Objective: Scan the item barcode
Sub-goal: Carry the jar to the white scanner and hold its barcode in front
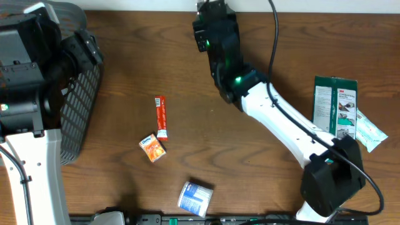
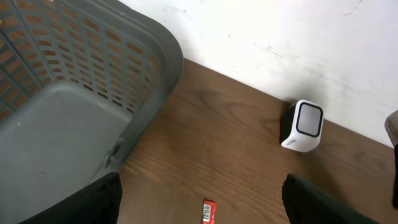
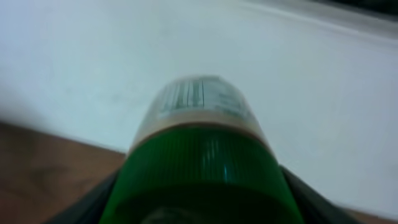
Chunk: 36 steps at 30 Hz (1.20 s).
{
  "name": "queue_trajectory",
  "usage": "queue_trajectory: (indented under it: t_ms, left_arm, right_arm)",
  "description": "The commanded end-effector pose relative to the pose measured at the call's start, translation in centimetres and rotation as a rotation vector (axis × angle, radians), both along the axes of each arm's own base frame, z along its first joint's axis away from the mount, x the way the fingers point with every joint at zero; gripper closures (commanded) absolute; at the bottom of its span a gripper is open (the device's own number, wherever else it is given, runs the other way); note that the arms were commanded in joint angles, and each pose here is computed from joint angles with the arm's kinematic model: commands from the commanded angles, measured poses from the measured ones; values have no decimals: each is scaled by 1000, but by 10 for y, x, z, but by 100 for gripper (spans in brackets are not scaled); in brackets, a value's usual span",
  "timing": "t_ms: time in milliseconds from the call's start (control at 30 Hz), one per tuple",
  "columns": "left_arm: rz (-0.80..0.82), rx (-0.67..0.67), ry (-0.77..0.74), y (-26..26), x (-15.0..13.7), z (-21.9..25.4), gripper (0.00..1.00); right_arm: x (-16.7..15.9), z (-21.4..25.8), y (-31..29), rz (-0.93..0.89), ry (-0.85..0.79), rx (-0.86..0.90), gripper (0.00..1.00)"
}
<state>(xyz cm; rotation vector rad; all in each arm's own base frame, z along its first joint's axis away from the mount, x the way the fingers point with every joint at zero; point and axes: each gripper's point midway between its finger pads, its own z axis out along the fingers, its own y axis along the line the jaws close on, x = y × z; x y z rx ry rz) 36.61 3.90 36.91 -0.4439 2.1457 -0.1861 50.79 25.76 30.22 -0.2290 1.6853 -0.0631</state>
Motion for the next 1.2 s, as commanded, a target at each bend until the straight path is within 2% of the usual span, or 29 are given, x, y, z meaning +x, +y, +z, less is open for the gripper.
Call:
queue_trajectory:
  t_ms: [0,133,567,767,1167]
  left_arm:
    - [9,1,2,2,1,-1,17]
    - [9,1,2,2,1,-1,17]
    - [9,1,2,2,1,-1,17]
    - [9,1,2,2,1,-1,17]
    - [9,1,2,2,1,-1,17]
  right_arm:
    - [10,-13,-8,-45,-49,-141,99]
    - [29,-28,-6,-61,-97,-160,99]
    - [97,-51,-10,-33,18,-16,99]
    - [108,-89,-19,-33,103,35,99]
    - [126,-134,-18,-50,89,85,99]
